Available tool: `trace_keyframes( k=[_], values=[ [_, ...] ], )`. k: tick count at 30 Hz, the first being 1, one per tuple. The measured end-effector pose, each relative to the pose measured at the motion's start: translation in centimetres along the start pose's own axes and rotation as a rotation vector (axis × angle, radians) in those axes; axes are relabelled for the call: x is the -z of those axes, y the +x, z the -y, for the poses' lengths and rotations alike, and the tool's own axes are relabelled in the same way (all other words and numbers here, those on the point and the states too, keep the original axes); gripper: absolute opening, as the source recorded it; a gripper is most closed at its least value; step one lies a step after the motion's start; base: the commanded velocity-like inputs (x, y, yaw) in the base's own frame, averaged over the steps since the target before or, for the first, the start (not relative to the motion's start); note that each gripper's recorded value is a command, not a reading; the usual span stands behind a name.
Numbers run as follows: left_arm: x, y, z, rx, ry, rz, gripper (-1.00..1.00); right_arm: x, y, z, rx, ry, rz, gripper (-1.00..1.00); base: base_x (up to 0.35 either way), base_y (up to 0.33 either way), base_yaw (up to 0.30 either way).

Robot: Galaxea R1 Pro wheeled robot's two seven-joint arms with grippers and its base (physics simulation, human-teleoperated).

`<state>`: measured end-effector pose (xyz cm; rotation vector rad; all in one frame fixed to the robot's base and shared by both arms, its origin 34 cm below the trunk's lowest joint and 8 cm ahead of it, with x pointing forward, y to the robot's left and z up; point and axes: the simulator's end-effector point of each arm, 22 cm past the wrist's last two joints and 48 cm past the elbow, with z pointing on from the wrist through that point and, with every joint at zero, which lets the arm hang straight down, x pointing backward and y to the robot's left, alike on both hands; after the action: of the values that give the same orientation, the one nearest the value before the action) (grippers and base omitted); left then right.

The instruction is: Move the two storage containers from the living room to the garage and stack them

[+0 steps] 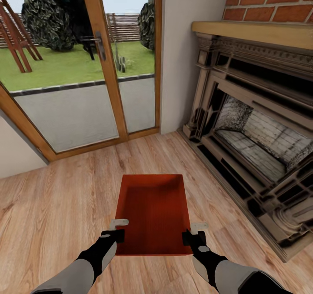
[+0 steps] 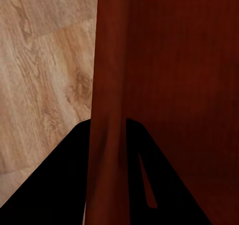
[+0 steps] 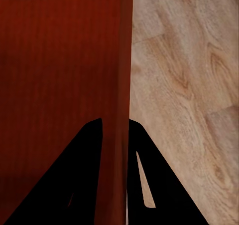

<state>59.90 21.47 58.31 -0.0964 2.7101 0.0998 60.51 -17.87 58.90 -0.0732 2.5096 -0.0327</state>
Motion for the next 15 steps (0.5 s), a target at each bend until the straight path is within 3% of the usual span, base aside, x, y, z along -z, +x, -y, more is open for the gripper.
trace_keyframes(
  k=[15],
  values=[
    [0.7,-1.2,0.0,0.001,0.001,0.024,-1.0,0.4,-1.3,0.1,-0.001,0.001,0.024,-1.0,0.0,0.0,0.0]
  ],
)
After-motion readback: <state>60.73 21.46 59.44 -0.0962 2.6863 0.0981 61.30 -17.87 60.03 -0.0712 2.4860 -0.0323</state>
